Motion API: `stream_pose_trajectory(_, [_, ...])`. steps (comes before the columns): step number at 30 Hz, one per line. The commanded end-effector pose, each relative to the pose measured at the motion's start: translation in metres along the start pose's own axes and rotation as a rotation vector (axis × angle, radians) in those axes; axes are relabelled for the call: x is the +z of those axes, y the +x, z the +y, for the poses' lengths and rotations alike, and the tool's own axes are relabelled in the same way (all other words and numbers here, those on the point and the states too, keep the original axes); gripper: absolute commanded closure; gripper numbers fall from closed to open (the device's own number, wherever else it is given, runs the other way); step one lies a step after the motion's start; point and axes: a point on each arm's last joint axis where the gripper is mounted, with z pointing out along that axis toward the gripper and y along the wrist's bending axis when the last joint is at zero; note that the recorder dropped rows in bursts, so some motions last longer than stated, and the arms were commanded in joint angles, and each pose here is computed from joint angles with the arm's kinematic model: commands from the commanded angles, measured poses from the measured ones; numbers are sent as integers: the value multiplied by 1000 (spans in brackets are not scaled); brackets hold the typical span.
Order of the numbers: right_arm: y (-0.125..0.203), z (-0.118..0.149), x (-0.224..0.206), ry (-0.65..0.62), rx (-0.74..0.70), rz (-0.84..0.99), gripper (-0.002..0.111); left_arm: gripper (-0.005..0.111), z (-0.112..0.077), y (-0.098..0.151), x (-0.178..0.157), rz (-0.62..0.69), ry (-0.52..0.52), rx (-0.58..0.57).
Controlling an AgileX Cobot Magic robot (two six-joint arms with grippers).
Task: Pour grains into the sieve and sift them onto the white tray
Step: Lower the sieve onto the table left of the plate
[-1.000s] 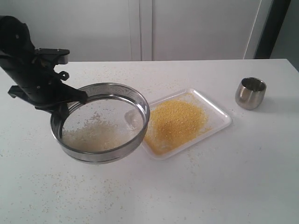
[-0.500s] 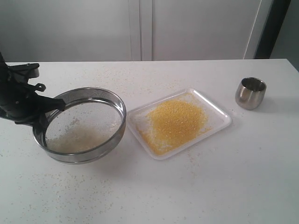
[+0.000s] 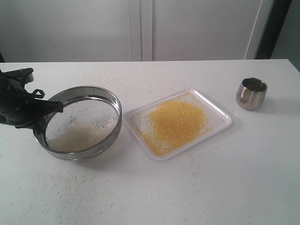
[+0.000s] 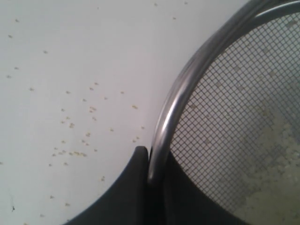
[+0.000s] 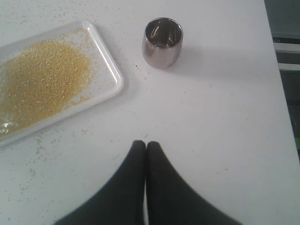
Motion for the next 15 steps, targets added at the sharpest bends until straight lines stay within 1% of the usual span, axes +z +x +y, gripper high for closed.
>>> stream_pose_trajectory(1, [0, -2, -1, 11, 6, -13, 108, 107, 0, -2, 3, -25, 14, -55])
stream_pose_trajectory(6, [0, -2, -1, 11, 6, -13, 108, 107, 2, 0, 13, 0, 6, -61])
stream_pose_trajectory(9, [0, -2, -1, 11, 6, -13, 108, 107, 3, 2, 19, 16, 1, -90])
stream_pose_trajectory(15, [0, -2, -1, 11, 6, -13, 108, 107, 3, 2, 20, 17, 0, -117])
